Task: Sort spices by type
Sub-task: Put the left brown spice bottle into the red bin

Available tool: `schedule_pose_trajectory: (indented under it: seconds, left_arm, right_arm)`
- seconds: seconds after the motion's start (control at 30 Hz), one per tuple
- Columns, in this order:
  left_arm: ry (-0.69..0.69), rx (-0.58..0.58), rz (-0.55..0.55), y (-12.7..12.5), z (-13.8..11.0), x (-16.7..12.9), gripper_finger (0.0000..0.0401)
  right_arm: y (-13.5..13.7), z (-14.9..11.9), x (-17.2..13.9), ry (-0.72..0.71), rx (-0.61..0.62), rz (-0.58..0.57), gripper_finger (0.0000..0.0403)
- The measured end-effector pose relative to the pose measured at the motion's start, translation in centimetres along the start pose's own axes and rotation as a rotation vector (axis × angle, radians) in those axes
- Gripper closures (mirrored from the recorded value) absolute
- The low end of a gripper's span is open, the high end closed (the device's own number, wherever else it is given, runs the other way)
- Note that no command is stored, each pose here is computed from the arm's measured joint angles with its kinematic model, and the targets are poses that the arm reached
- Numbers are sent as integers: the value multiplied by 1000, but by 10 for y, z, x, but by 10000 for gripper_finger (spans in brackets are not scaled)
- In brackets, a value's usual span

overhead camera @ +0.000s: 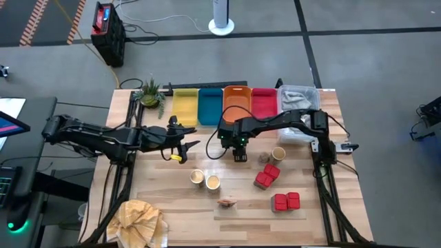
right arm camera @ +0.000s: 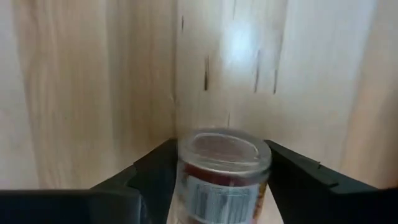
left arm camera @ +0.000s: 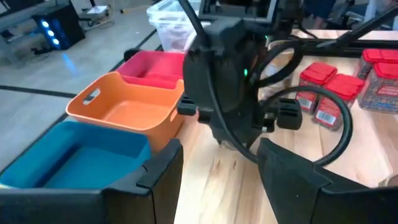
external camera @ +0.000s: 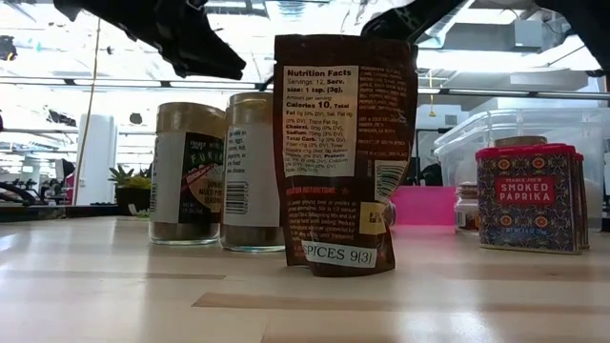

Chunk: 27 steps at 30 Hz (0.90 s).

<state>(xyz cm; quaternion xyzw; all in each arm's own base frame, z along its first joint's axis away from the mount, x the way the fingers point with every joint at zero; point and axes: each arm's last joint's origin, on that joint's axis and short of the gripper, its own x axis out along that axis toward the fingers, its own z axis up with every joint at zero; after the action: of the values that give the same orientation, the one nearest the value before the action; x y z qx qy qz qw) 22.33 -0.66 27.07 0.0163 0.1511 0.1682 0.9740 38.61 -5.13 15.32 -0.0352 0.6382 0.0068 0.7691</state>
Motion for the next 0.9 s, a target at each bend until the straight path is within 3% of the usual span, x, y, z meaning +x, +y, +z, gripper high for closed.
schedule_pose_trajectory:
  seconds: [0.37,0.5,0.7,0.9]
  left_arm:
    - [43,25,-7,-1,-4,-2,205]
    - [58,29,-15,-2,-6,-5,205]
    - [24,22,-36,-3,-1,-13,205]
    - [9,22,-45,-3,1,-17,205]
  right_arm:
    - [6,-14,-49,-16,30,-72,132]
    - [9,-32,-42,-23,48,-74,131]
    - [-3,-48,-23,-144,82,-111,131]
    - [-6,-47,-20,-186,99,-143,131]
